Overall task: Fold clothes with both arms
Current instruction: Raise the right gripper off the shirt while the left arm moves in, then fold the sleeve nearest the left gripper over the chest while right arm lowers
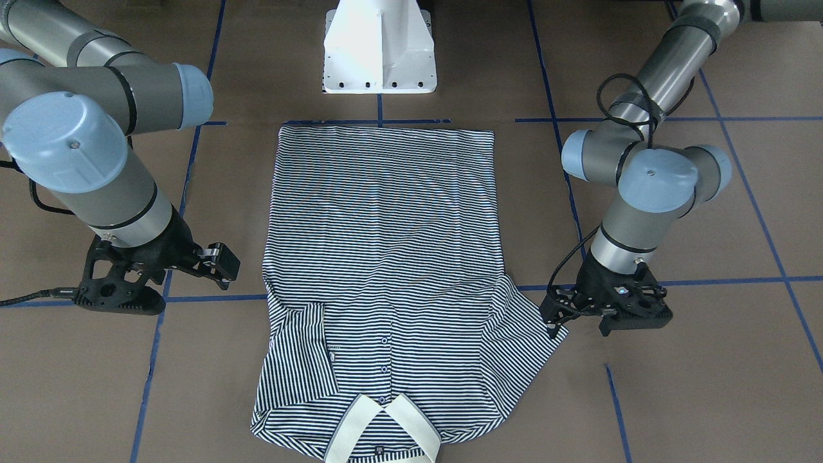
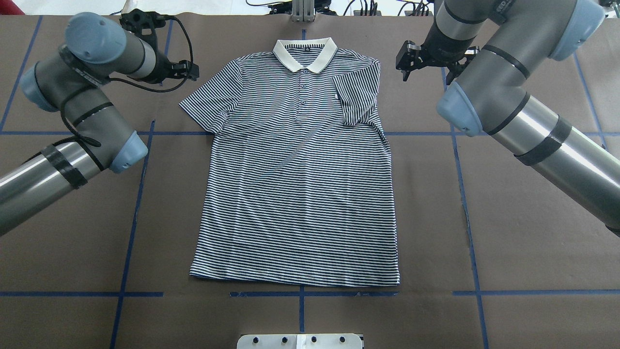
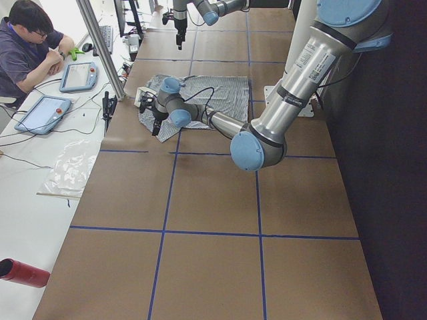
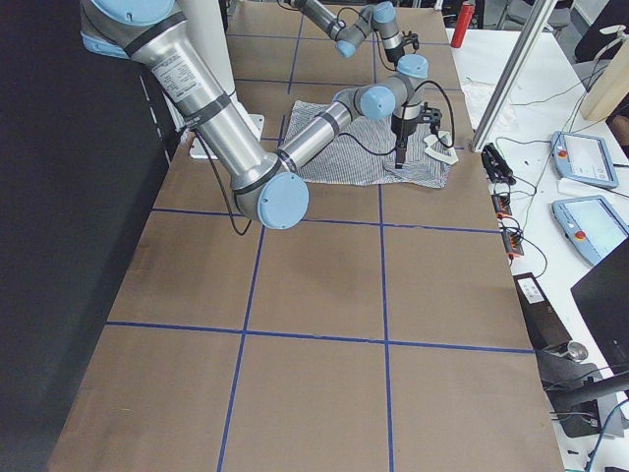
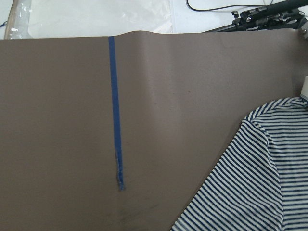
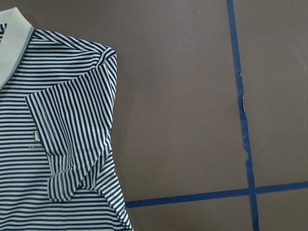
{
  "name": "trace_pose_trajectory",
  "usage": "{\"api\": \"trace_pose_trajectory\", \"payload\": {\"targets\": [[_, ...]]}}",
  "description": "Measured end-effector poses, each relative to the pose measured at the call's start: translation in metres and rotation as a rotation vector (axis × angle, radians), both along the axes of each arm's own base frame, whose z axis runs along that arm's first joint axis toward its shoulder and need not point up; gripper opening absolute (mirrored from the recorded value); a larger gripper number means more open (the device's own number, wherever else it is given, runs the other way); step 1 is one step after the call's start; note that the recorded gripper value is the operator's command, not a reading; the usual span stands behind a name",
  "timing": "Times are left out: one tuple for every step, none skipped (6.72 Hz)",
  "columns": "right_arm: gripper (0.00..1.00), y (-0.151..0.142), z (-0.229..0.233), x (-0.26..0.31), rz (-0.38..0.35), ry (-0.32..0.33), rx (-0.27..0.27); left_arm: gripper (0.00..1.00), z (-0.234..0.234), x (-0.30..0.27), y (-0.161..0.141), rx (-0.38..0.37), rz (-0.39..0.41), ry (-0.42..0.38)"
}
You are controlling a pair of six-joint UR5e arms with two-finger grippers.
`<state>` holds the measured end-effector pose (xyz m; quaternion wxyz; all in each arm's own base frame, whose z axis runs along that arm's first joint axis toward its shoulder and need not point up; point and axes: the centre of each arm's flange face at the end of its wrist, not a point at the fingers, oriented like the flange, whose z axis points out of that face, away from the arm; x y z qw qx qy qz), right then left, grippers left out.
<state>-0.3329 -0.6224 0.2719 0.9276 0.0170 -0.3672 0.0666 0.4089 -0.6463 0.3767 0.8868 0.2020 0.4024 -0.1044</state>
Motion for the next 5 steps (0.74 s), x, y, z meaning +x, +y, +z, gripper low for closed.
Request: {"api": "trace_pose_trajectory", "payload": {"targets": [[1.0,0.001,0.004,0.003,-0.007,-0.001,0.0,1.0,0.009,0.017,0.005,-0.002,-0.019,-0.027],[1.0,0.002,0.006,0.003,-0.009,-0.001,-0.002,0.99,0.02,0.031,0.01,-0.005,-0.038,-0.053],[1.0,0.003,0.006,0.002,-0.009,-0.001,-0.003,0.99,0.025,0.041,0.014,-0.008,-0.046,-0.066],[1.0,0.003,0.007,0.001,-0.009,-0.001,-0.004,0.99,0.028,0.047,0.017,-0.01,-0.046,-0.072],[1.0,0.004,0.007,0.001,-0.009,0.0,-0.005,0.98,0.032,0.05,0.019,-0.012,-0.044,-0.077]]}}
